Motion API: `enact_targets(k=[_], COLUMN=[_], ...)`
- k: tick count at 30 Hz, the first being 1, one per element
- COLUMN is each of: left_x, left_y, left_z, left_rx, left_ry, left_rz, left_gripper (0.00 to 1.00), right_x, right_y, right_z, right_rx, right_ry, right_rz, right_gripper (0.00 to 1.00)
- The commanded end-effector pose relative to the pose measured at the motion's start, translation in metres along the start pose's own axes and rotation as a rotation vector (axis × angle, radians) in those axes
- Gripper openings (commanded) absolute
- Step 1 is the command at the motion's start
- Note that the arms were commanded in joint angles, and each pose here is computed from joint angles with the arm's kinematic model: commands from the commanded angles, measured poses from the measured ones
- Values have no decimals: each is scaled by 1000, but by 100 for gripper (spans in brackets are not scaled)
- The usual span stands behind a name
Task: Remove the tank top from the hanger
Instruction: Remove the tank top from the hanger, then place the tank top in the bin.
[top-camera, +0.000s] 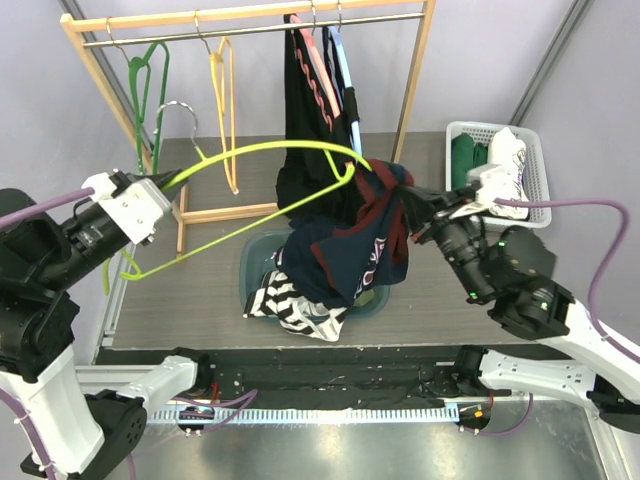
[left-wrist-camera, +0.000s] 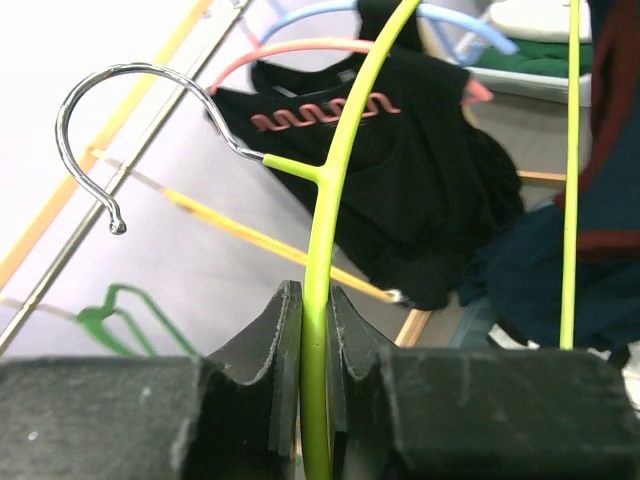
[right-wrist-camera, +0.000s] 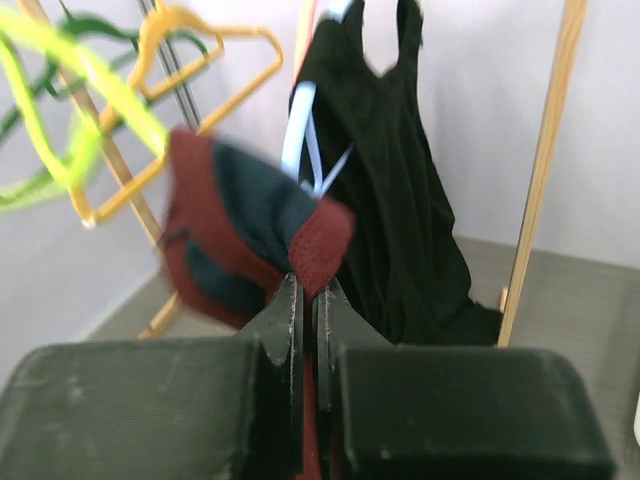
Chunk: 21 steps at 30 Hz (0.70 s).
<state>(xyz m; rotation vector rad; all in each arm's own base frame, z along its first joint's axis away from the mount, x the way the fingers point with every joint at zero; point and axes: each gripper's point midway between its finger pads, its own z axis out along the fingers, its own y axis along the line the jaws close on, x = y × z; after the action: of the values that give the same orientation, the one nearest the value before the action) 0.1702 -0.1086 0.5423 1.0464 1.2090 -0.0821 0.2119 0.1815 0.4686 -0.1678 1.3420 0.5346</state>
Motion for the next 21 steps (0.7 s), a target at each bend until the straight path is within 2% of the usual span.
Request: enact_targets(k=[1,5,7,8,9,14,15,16,18,19,21], left_x=[-43,-72,-75,-78,-75,-72,-70,-70,-63,-62,-57], left_y=[36,57,54,42,41,76,78,80,78,79,77], left_z=[-24,-38,-41,-39,-38,-44,-44,-44,-42,-43,-44], left_rx=[-199,-324,-302,-230,-226,-435,-448,-460,-464,-474,-482], left_ry=[-103,-215,-207,-214,-206,-227,-229,-234,-220,-219,-210], left_rz=[-14,-140,-92,-58,-63,-203,-208,-202,-209,-210,-208], left_gripper=[7,1,3,6,8,2,2,2,2,2,2], right_x=[27,45,43,31,21,-71,-79,-109,-133,-159,-176], right_y=[9,27,28,28,29,58,79,86,101,107,112], right_z=[12,21,24,25,24,25,26,20,17,9,6], right_rx=[7,-46,-45,-45,-54,-211,-306,-365,-441,-496,-526], right_ry=[59,111,110,89,69,-98,-104,-162,-214,-267,-299], right_rz=[13,9,8,9,18,90,91,113,139,156,168], right_gripper=[1,1,1,1,1,1,1,1,1,1,1])
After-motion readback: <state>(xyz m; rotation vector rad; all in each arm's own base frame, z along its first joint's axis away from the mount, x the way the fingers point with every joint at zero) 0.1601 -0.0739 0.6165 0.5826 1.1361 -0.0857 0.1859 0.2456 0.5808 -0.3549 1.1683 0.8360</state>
